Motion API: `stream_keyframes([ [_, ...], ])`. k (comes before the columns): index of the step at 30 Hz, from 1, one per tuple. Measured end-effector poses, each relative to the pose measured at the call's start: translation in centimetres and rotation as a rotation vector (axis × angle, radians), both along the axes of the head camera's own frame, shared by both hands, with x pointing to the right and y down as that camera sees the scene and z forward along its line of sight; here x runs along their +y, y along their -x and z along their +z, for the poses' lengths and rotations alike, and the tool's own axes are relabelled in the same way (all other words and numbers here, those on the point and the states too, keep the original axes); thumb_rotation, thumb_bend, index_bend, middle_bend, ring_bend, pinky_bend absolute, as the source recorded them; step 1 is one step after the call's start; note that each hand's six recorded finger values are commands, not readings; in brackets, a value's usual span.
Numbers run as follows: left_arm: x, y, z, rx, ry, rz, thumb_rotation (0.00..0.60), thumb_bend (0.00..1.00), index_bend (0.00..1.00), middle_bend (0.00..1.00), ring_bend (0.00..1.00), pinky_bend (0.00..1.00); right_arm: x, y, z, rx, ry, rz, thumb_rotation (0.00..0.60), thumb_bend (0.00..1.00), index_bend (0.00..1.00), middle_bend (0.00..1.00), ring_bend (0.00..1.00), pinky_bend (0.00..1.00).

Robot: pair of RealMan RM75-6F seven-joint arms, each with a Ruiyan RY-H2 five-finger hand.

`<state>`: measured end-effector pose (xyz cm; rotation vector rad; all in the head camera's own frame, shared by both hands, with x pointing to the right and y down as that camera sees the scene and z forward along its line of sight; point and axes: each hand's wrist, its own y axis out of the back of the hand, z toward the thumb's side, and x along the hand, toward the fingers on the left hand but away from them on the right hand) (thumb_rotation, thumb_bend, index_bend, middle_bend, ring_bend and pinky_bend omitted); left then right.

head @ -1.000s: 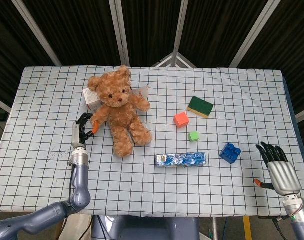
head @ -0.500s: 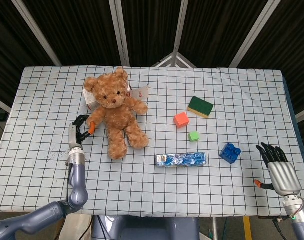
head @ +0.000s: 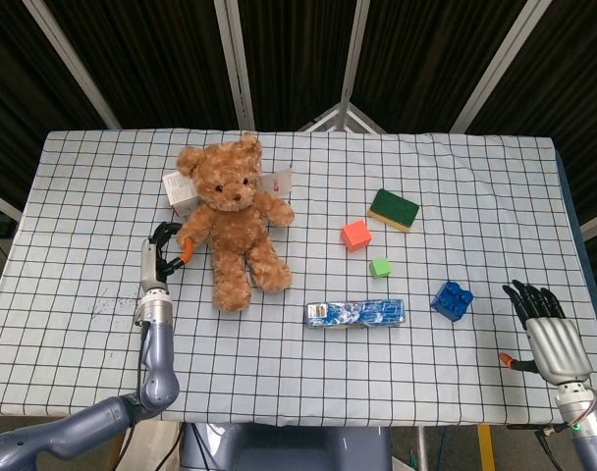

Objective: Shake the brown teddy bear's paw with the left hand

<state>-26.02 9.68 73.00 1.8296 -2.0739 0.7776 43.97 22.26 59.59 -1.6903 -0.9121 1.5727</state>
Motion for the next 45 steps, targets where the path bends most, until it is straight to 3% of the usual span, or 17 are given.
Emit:
stream_keyframes([
  [6, 0.2, 0.3, -0.7, -0.023, -0.018, 0.007, 0.6, 0.63, 0.44, 0.42, 0.05, 0.06, 0.0, 0.2, 0.0, -0.004, 0.005, -0.005, 0.6, 0.1, 0.0, 0.0, 0.0, 0.0],
  [19, 0.7, 2.7, 2.3, -0.088, 0.055, -0.009, 0.6, 0.63, 0.44, 0.42, 0.05, 0.06, 0.1, 0.2, 0.0, -0.001, 0.009, -0.005, 0.6, 0.1, 0.0, 0.0, 0.0, 0.0],
  [33, -0.1, 1.1, -0.4, -0.054, -0.03, 0.014, 0.6, 0.63, 0.44, 0.42, 0.05, 0.06, 0.2, 0.4, 0.2, 0.0, 0.018, -0.008, 0.6, 0.1, 0.0, 0.0, 0.0, 0.0],
  [45, 0.7, 2.7, 1.8, -0.109, 0.045, 0.006, 0.6, 0.63, 0.43, 0.42, 0.05, 0.06, 0.4, 0.5, 0.4, 0.005, 0.032, -0.003, 0.6, 0.1, 0.0, 0.0, 0.0, 0.0],
])
